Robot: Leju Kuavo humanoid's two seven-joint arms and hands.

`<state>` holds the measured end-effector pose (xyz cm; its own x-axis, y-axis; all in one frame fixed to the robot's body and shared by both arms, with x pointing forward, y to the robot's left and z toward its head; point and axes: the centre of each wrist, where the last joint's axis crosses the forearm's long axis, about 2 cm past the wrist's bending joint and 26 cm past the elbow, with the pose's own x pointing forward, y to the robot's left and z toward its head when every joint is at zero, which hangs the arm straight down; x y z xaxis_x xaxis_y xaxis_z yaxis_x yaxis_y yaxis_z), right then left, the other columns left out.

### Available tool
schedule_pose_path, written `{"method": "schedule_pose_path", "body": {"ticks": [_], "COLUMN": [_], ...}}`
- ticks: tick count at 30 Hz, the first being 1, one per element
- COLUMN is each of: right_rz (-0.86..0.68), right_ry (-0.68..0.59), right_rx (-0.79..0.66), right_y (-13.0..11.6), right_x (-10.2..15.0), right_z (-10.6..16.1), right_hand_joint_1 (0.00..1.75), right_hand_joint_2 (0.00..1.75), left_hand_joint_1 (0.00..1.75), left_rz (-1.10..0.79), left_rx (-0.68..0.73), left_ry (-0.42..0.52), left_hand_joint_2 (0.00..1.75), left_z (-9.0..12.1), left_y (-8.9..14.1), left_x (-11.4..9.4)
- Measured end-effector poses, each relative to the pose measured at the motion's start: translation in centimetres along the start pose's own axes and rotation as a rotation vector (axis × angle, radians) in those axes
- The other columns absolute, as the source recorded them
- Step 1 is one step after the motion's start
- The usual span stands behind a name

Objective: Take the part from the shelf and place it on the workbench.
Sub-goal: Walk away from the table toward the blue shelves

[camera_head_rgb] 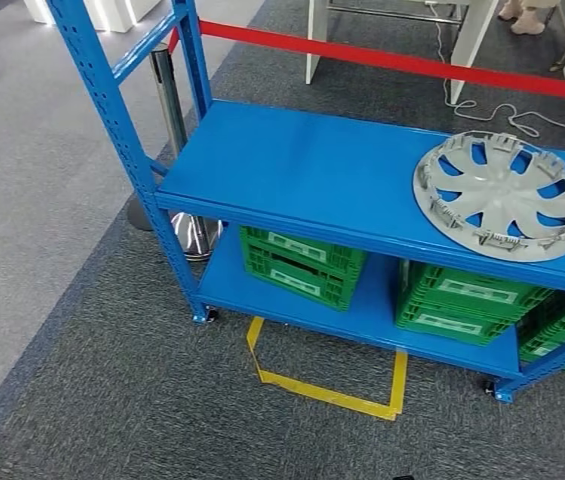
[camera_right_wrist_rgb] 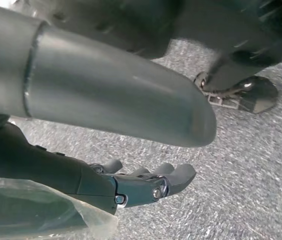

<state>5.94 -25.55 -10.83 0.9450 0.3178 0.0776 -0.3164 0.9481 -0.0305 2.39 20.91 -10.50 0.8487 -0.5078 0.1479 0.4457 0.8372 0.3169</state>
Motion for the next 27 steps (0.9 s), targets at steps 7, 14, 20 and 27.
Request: {"method": "schedule_pose_path", "body": {"ticks": [7,14,20,27], "right_rz": [-0.012,-0.036,-0.084,-0.083], "right_ry": [0.009,0.023,0.030,0.069], "right_rx": [0.003,0.002,0.005,-0.001], "right_y": [-0.02,-0.05,-0.20,-0.24], "right_x": [0.19,0.16,-0.06,-0.13], "right_z": [0.01,0.01,-0.01,-0.02], "right_hand_joint_1": [0.00,0.00,0.00,0.00], "right_hand_joint_2": [0.00,0.44,1.75,1.75], "left_hand_joint_1": [0.00,0.00,0.00,0.00], "left_rz": [0.014,0.017,0.017,0.012], "left_rx": [0.009,0.006,0.006,-0.003], "left_ry": [0.010,0.018,0.014,0.042], "left_hand_joint_2": [0.00,0.00,1.75,1.75], "left_z": [-0.19,-0.18,-0.19,-0.26], "left_y": [0.43,0.41,0.43,0.55], "left_x": [-0.04,-0.29,-0.26,-0.09]}}
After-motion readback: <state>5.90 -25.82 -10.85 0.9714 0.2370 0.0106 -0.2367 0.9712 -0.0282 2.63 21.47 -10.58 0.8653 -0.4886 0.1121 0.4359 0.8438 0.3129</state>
